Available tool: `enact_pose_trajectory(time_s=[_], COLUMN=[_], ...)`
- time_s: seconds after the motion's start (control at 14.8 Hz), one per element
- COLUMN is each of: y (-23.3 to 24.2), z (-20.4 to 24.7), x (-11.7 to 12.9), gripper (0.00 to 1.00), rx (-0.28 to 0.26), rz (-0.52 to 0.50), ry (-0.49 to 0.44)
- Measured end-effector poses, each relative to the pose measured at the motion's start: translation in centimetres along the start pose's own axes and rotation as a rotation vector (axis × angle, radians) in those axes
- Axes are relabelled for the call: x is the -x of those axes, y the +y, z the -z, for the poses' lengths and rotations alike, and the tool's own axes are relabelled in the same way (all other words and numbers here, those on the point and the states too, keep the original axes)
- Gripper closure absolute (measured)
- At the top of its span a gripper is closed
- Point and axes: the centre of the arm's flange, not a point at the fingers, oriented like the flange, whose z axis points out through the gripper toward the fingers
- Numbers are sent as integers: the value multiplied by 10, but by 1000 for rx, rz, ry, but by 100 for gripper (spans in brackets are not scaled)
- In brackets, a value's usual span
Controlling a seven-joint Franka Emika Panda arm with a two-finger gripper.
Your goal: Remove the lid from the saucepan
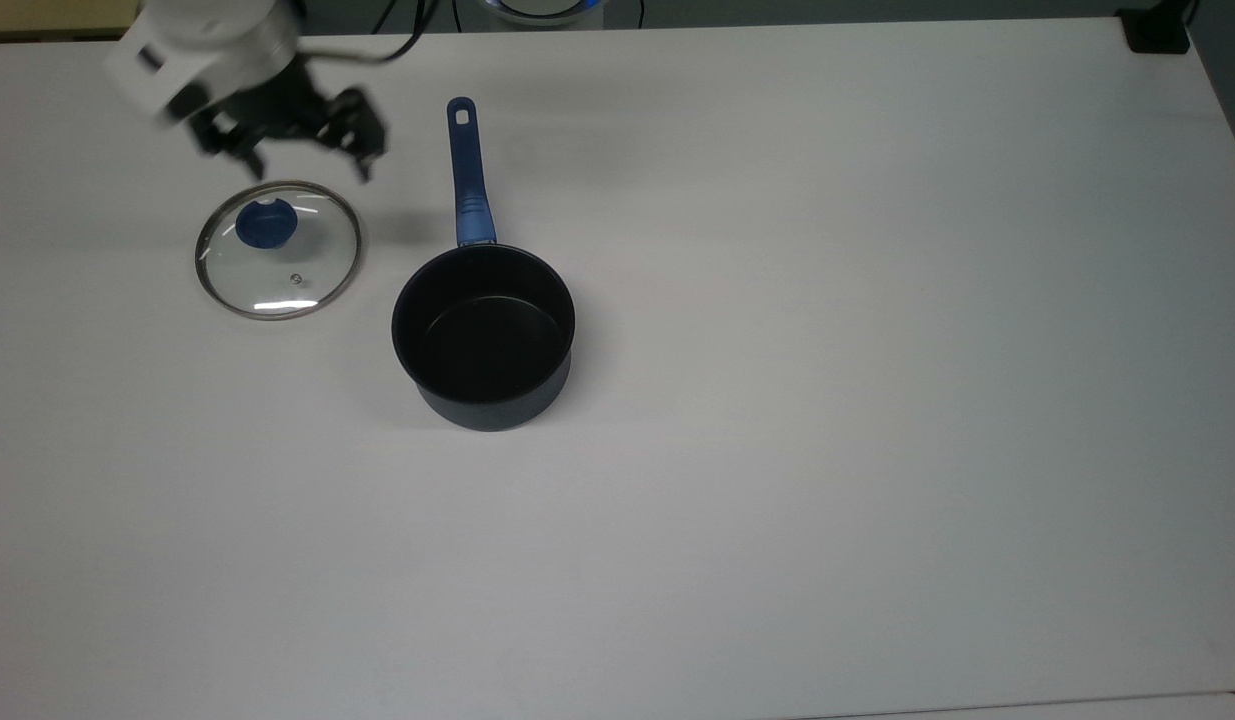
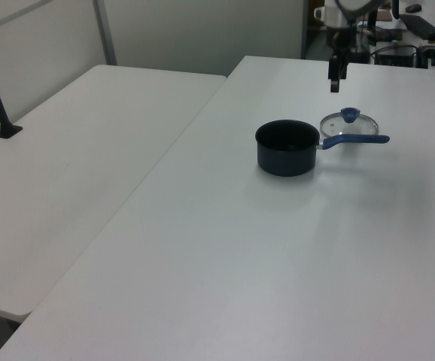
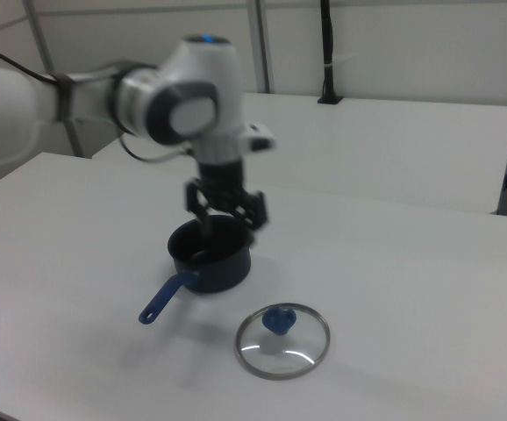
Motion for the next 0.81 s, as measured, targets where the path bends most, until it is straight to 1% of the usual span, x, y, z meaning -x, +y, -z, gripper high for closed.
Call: enact_pose_trajectory(time_s=[0.07, 0.2, 0.34, 0.47, 0.61, 0.81], y=[-19, -59, -102, -140, -148, -141], z=[16, 39, 48, 51, 55, 58], x=[5, 14, 18, 24, 24, 23], gripper=[0, 0, 0, 0, 0, 0], rx=[0, 35, 70, 82, 83, 67], rz=[1, -18, -49, -46, -41, -59], ry=[-9, -28, -51, -85, -82, -70])
